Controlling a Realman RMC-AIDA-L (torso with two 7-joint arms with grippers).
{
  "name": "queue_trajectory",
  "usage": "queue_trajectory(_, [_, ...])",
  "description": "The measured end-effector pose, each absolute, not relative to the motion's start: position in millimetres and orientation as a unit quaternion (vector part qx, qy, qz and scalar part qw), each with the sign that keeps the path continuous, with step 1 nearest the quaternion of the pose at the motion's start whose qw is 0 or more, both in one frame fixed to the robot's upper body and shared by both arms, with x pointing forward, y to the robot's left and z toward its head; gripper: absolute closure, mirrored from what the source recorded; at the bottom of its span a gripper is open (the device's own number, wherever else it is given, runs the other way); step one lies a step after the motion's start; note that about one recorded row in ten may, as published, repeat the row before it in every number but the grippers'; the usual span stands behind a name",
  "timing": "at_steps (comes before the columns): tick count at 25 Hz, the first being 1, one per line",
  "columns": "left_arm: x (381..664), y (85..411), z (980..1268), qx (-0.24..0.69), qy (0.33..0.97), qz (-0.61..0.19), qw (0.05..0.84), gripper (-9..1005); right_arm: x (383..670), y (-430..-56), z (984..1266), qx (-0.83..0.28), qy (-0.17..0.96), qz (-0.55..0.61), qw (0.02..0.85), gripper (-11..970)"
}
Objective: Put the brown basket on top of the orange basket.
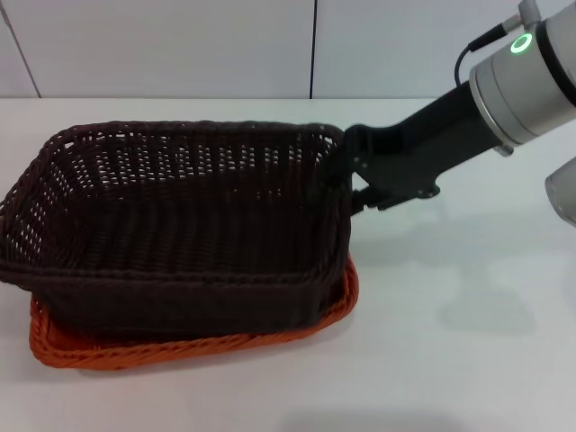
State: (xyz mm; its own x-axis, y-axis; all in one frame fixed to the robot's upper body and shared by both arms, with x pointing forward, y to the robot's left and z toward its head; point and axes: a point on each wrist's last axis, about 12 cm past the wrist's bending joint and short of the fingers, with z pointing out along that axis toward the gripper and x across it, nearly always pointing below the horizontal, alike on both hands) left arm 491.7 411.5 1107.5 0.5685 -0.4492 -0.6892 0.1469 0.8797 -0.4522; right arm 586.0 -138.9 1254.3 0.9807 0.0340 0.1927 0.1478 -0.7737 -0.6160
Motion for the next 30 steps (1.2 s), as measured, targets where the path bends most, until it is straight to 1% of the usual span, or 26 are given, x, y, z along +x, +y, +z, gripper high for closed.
queue_trajectory(3, [492,411,1108,-0.174,0.432,-0.17,0.868,484,586,-139,1257,-0.934,-0.044,-0.111,0.337,534])
queue_trajectory(10, [492,412,1107,-0.175,0.434,-0.166,0.868,484,585,-142,1261,-0.924,-0.029,-0.151,0.35,534])
queue_trajectory(15, [492,413,1107,-0.174,0.435,-0.161,0.869,484,576,-149,1264,-0.911,-0.021,-0.168,0.377,533])
queue_trajectory(17, [492,413,1107,-0.175,0.434,-0.159,0.869,484,569,-152,1269,-0.889,-0.006,-0.177,0.422,533])
queue_trajectory(18, [492,413,1107,-0.175,0.434,-0.159,0.869,483,569,-152,1269,-0.889,-0.006,-0.177,0.422,533])
queue_trajectory(22, [492,414,1107,-0.175,0.434,-0.158,0.87,483,554,-157,1280,-0.852,0.029,-0.173,0.494,533])
queue_trajectory(24, [488,418,1108,-0.172,0.433,-0.152,0.872,483,547,-161,1285,-0.825,0.051,-0.168,0.538,533])
queue_trajectory(27, [483,420,1109,-0.165,0.432,-0.147,0.874,483,539,-166,1288,-0.761,0.105,-0.158,0.62,533])
queue_trajectory(30, [477,423,1111,-0.154,0.431,-0.141,0.878,483,533,-169,1283,-0.678,0.178,-0.141,0.699,532])
